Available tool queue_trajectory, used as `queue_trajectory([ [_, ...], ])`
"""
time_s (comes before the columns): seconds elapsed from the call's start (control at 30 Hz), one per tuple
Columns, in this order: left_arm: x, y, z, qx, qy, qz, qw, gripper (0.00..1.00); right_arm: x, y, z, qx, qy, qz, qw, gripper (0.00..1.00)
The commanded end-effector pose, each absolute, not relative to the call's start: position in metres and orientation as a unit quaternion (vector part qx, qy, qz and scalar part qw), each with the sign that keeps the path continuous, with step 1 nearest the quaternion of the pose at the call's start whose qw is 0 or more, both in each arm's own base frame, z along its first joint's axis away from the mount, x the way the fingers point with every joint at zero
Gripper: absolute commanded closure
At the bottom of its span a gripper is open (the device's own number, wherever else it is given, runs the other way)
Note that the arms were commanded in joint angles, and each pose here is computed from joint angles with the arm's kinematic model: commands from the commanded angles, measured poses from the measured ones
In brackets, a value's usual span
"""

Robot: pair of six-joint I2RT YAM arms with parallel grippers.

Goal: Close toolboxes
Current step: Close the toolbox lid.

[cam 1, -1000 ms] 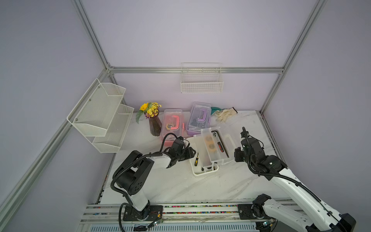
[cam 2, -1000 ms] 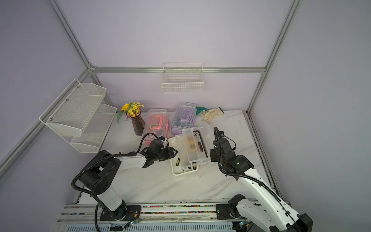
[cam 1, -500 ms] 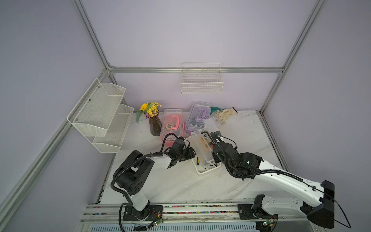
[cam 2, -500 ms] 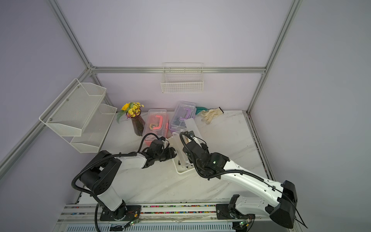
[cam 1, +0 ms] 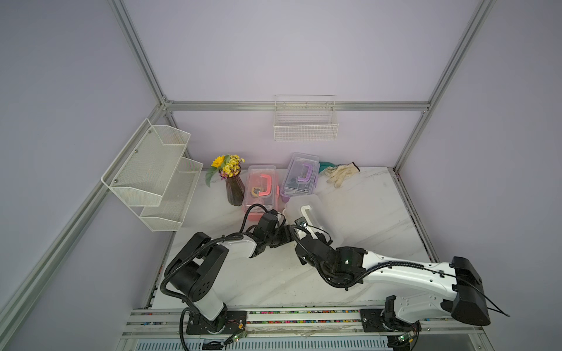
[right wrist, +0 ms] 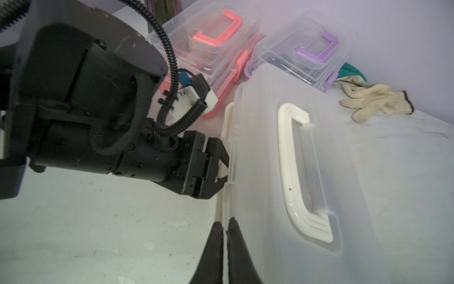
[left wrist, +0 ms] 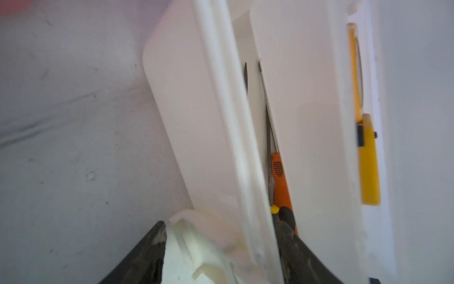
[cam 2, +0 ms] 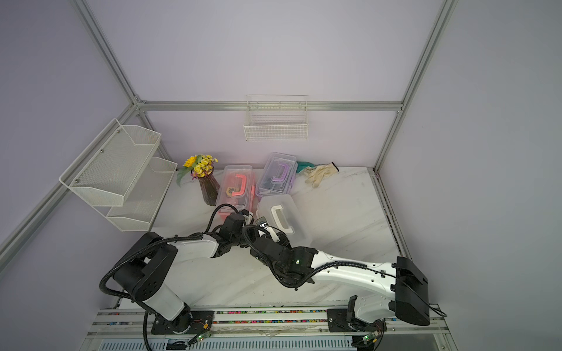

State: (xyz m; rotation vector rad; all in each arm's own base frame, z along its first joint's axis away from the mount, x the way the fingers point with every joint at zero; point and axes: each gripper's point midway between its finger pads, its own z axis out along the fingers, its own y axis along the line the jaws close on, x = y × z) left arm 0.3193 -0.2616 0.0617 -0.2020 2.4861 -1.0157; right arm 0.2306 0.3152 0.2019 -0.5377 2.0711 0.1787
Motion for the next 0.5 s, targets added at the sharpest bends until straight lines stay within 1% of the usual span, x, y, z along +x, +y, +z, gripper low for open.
queue_trajectory([
  [0.0, 0.309, -0.271, 0.093, -0.037, 0.881, -0.409, 0.234, 0.27, 0.224, 0.336, 0.197, -0.210, 0.847, 0.122, 0.473, 0.89],
  [0.17, 0.306, -0.259, 0.099, -0.043, 0.884, -0.398, 0.243, 0.23, 0.224, 0.338, 0.186, -0.204, 0.853, 0.119, 0.466, 0.89],
  [0.33, 0.304, -0.242, 0.101, -0.052, 0.890, -0.382, 0.243, 0.20, 0.219, 0.347, 0.195, -0.194, 0.849, 0.165, 0.464, 0.87],
  [0.37, 0.303, -0.238, 0.098, -0.055, 0.894, -0.375, 0.240, 0.20, 0.219, 0.348, 0.199, -0.192, 0.846, 0.171, 0.467, 0.87],
  [0.43, 0.301, -0.230, 0.107, -0.055, 0.893, -0.371, 0.250, 0.19, 0.220, 0.350, 0.207, -0.187, 0.843, 0.180, 0.472, 0.83],
  [0.47, 0.301, -0.225, 0.107, -0.058, 0.894, -0.366, 0.252, 0.18, 0.221, 0.349, 0.212, -0.182, 0.840, 0.182, 0.477, 0.78],
])
